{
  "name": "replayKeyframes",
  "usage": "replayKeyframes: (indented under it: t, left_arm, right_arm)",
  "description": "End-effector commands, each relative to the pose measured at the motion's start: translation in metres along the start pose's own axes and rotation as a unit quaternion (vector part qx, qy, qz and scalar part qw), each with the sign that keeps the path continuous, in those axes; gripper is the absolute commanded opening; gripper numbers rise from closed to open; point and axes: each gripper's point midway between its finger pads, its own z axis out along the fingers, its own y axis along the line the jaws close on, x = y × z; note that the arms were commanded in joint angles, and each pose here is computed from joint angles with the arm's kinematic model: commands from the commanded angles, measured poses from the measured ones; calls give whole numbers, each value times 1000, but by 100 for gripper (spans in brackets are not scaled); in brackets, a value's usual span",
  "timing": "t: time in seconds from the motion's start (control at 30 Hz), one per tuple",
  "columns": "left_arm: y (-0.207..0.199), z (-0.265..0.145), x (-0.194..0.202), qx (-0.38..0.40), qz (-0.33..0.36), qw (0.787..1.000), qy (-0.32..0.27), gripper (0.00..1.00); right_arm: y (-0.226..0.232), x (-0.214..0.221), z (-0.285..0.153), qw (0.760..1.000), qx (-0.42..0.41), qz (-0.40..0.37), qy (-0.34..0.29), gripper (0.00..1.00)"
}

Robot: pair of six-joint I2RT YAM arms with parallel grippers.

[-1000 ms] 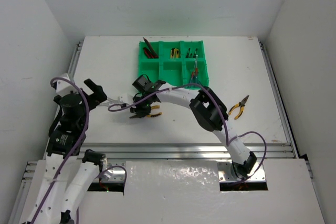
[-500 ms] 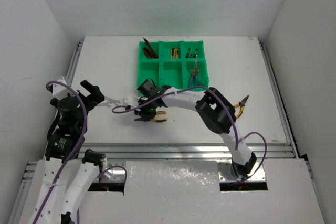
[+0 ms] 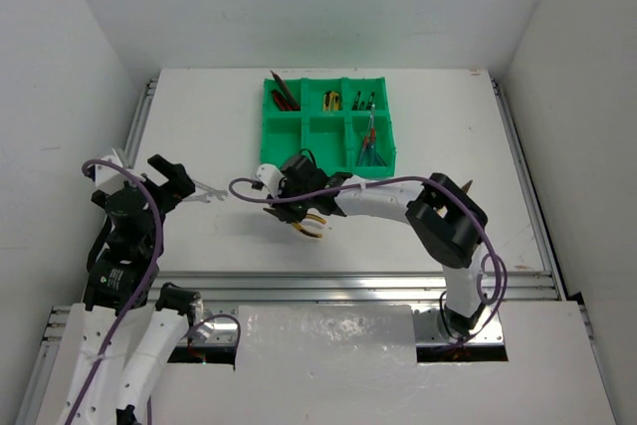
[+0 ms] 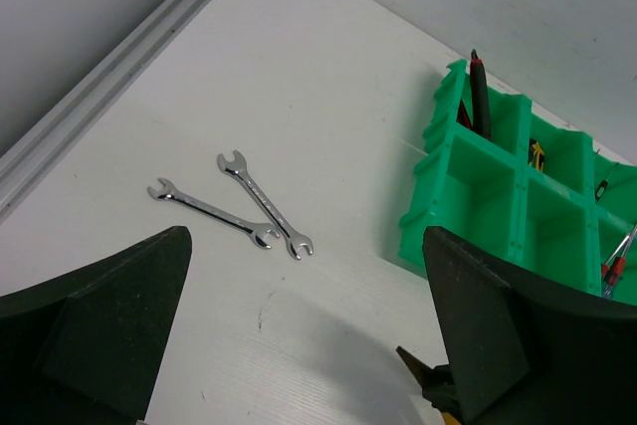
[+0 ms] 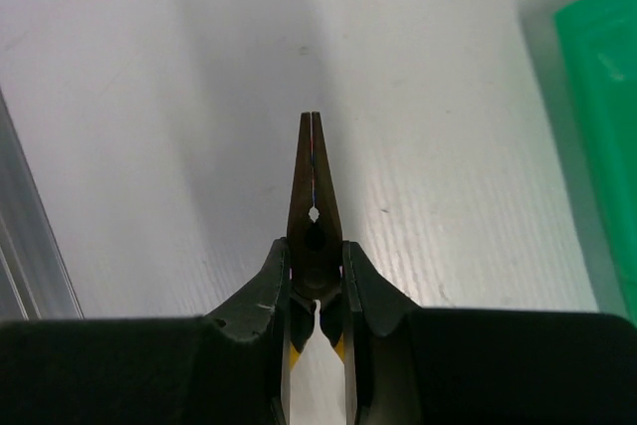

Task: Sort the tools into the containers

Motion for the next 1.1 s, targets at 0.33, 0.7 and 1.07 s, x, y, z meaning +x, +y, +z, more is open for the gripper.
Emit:
replayKeyframes:
  t: [0.33,0.7,1.07]
  left_arm:
    - [-6,1,-6,9,-7,1000,-9,100]
    - [-6,2,-5,10,-6,1000,-7,100]
    - [-9,4,-2,15,-1,1000,1,100]
  right_arm:
    - [-107,-70,-96,955,189,178,-141,0]
    - [-242,-80,-106,896,323,238,-192,0]
    - [-299,-73,-88,875,394,219,-179,20]
